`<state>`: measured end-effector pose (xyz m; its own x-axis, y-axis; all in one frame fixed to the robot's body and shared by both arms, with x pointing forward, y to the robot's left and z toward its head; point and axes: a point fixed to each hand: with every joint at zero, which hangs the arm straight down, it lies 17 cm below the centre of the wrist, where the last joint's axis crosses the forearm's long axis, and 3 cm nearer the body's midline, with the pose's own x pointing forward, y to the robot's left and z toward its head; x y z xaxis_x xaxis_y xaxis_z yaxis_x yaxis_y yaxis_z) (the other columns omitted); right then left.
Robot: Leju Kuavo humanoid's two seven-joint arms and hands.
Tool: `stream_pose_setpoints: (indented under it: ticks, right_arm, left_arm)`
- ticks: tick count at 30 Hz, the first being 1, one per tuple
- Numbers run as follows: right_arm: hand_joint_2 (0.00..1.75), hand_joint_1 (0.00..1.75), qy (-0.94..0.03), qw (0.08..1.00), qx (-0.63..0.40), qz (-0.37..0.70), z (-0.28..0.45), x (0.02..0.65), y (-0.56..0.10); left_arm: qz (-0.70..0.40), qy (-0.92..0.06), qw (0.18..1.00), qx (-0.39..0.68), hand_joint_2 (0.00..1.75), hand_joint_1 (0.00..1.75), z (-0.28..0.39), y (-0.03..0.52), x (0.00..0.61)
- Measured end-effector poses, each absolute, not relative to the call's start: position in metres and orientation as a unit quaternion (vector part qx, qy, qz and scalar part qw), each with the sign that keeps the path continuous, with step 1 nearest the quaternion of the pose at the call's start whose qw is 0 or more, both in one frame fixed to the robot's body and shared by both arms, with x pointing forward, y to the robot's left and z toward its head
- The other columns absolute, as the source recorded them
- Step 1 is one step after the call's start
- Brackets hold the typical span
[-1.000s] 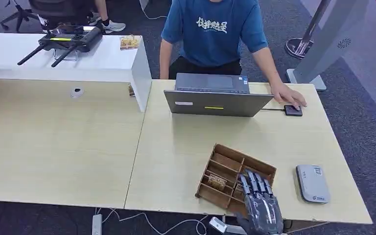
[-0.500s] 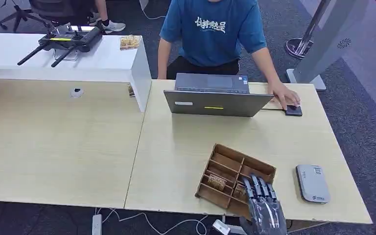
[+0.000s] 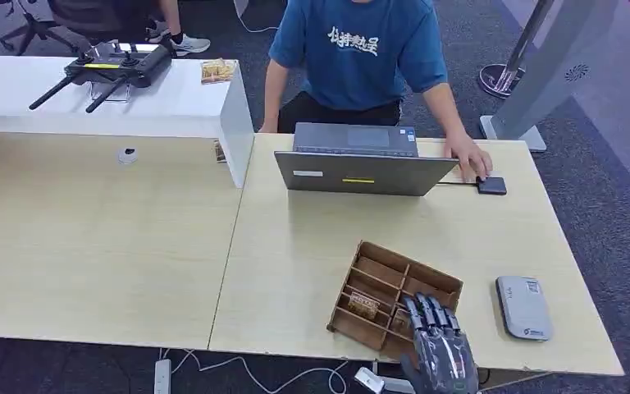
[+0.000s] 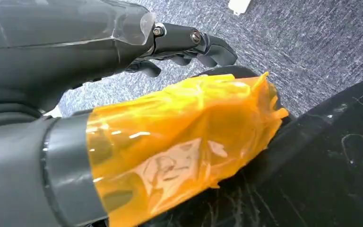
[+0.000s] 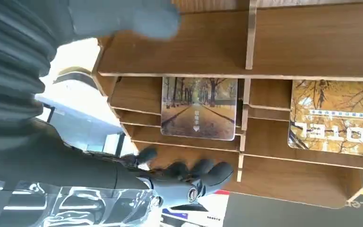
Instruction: Pass the card to the sensor for recognition and then transmit it.
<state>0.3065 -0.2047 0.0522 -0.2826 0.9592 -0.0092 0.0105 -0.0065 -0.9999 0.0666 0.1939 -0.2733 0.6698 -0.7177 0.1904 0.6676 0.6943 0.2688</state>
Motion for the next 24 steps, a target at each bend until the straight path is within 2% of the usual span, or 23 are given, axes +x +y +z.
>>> stream_pose_setpoints:
  ticks: [7, 10, 12, 20, 23, 24]
  right_arm:
    - [1.75, 1.68, -0.571, 0.413, -0.430, 0.564, 0.0569, 0.3123, -0.2036]
    - [1.75, 1.61, -0.570, 0.413, -0.430, 0.565, 0.0561, 0.3127, -0.2041]
    - [1.75, 1.48, -0.571, 0.412, -0.431, 0.565, 0.0568, 0.3134, -0.2040]
    - [1.75, 1.50, -0.574, 0.411, -0.428, 0.565, 0.0575, 0.3137, -0.2024]
    - [1.75, 1.54, -0.574, 0.412, -0.427, 0.564, 0.0577, 0.3143, -0.2025]
    - [1.75, 1.61, -0.574, 0.413, -0.426, 0.564, 0.0575, 0.3143, -0.2024]
  left_arm:
    - [-0.380, -0.142, 0.910, 0.089, 0.00, 0.00, -0.2733, 0.1943, 0.0669]
    - [-0.380, -0.142, 0.910, 0.089, 0.00, 0.00, -0.2733, 0.1945, 0.0670]
    - [-0.380, -0.141, 0.910, 0.088, 0.00, 0.00, -0.2734, 0.1942, 0.0667]
    - [-0.375, -0.138, 0.913, 0.084, 0.00, 0.00, -0.2737, 0.1938, 0.0652]
    - [-0.374, -0.138, 0.913, 0.084, 0.00, 0.00, -0.2737, 0.1939, 0.0652]
    - [-0.374, -0.138, 0.913, 0.084, 0.00, 0.00, -0.2738, 0.1939, 0.0651]
